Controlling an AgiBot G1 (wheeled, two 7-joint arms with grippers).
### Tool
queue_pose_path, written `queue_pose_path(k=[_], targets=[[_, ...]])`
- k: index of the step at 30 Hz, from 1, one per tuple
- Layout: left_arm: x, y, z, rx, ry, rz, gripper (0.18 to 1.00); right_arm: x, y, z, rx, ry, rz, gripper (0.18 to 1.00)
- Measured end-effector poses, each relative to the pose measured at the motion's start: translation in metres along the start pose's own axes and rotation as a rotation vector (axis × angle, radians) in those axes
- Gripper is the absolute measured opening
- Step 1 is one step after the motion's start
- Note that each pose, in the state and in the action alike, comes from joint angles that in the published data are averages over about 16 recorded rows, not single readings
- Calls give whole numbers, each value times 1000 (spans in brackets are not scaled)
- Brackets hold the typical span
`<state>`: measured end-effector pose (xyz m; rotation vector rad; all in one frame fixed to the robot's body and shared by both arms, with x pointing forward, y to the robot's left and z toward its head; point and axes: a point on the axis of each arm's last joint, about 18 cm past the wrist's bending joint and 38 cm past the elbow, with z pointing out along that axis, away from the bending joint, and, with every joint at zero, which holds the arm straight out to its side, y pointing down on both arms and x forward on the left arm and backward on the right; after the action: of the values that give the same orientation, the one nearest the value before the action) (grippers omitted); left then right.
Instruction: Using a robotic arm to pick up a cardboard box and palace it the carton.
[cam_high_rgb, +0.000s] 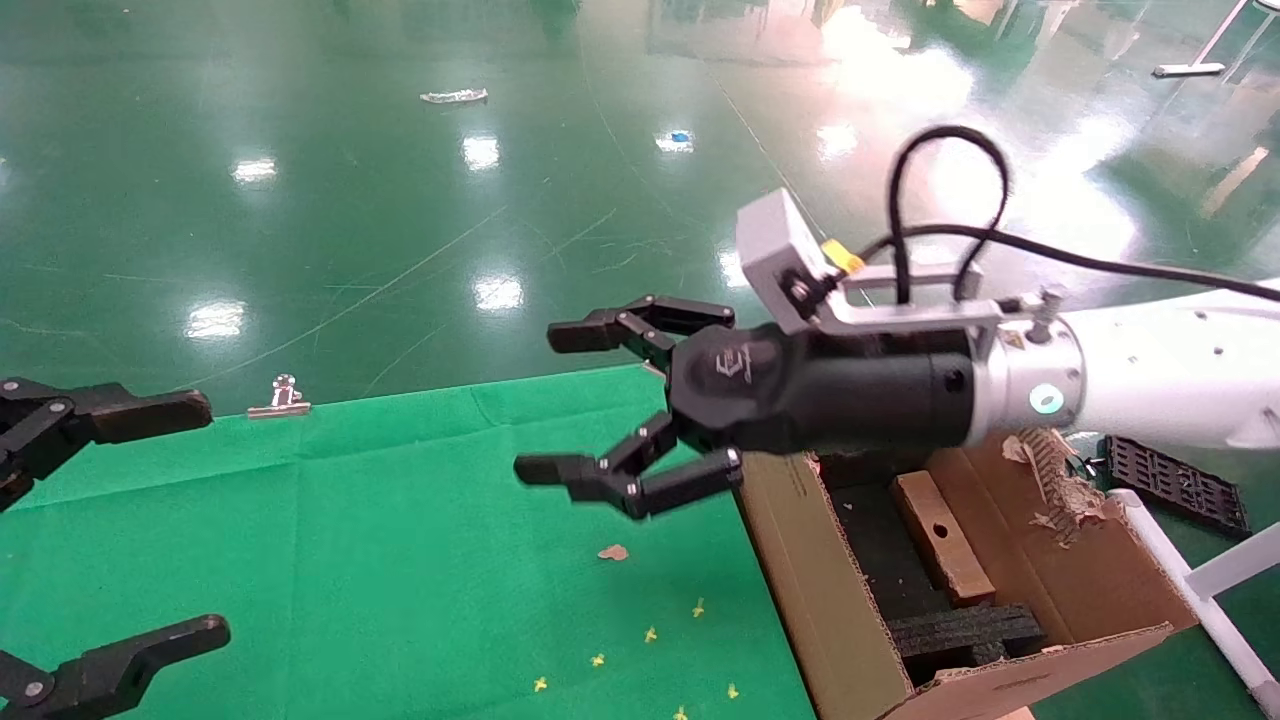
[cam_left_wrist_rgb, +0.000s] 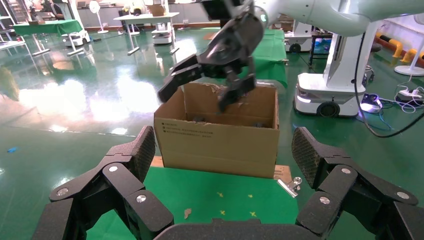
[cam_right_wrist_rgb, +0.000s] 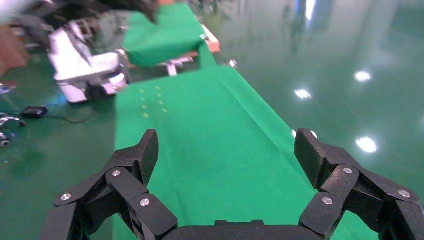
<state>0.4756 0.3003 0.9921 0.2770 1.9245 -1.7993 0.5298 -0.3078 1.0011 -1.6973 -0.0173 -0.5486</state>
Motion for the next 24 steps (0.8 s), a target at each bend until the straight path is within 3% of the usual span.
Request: queue_pose_path(k=[12, 24], targets=[[0, 0, 0, 0, 0, 0, 1001, -51, -9, -12, 130, -91, -122, 1000], [0, 0, 0, 0, -1, 0, 1001, -60, -11, -15, 151, -105, -143, 1000]])
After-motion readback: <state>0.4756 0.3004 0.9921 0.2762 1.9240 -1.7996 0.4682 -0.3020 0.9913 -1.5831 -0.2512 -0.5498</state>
